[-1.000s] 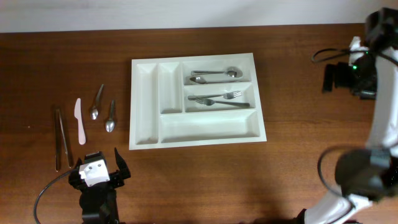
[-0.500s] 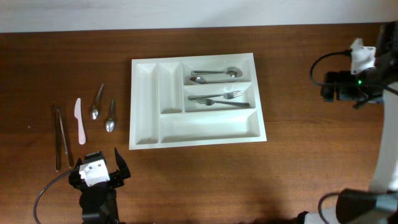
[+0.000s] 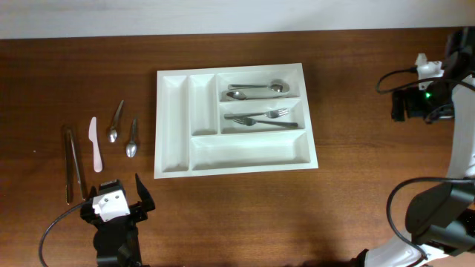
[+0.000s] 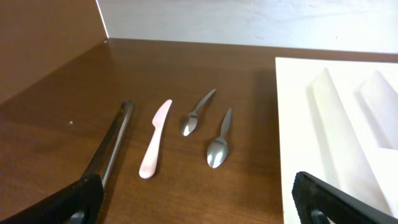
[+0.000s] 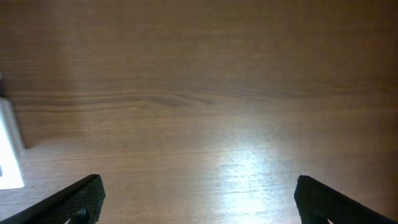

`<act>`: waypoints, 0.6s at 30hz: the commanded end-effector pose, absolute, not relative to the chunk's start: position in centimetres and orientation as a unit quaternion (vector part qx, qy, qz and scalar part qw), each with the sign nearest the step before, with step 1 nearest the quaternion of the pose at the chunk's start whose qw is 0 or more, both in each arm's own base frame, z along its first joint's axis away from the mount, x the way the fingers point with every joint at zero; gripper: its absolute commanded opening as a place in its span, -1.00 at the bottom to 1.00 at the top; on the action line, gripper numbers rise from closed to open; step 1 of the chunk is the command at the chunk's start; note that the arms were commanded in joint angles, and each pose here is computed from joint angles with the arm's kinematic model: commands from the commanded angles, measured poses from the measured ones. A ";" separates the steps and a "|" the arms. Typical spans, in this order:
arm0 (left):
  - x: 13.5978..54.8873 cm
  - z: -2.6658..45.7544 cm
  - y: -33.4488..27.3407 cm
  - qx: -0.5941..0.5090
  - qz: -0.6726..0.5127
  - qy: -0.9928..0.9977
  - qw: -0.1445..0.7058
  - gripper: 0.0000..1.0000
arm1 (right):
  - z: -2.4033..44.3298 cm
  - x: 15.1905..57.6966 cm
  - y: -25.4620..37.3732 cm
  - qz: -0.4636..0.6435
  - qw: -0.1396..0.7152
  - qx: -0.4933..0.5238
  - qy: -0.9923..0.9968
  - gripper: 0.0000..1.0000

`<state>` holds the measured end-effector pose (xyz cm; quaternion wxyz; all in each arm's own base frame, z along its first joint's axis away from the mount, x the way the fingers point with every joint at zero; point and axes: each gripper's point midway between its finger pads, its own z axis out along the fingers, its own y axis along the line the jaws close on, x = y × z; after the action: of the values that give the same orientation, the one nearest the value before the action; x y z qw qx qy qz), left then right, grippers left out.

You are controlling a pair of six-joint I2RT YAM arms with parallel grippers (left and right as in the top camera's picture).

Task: Pack container
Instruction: 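Withdraw the right gripper to the right edge of the table, then move the left gripper over the metal tongs left of the tray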

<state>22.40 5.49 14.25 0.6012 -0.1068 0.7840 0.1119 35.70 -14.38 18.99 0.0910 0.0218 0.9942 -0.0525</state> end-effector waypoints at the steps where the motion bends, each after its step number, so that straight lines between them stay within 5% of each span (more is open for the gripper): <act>1: 22.2 16.5 5.5 -0.113 0.107 0.769 0.620 0.98 | 18.3 35.2 -15.7 -0.057 0.080 0.035 0.995 0.97; 18: 21.5 24.9 6.6 -0.128 0.139 0.791 0.582 0.98 | 18.5 36.0 -16.1 -0.064 0.097 0.036 0.993 0.97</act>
<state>21.20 5.78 22.65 0.5934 -0.1123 0.7879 0.1205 36.11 -15.98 18.67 0.1003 0.0385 0.9924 -0.0598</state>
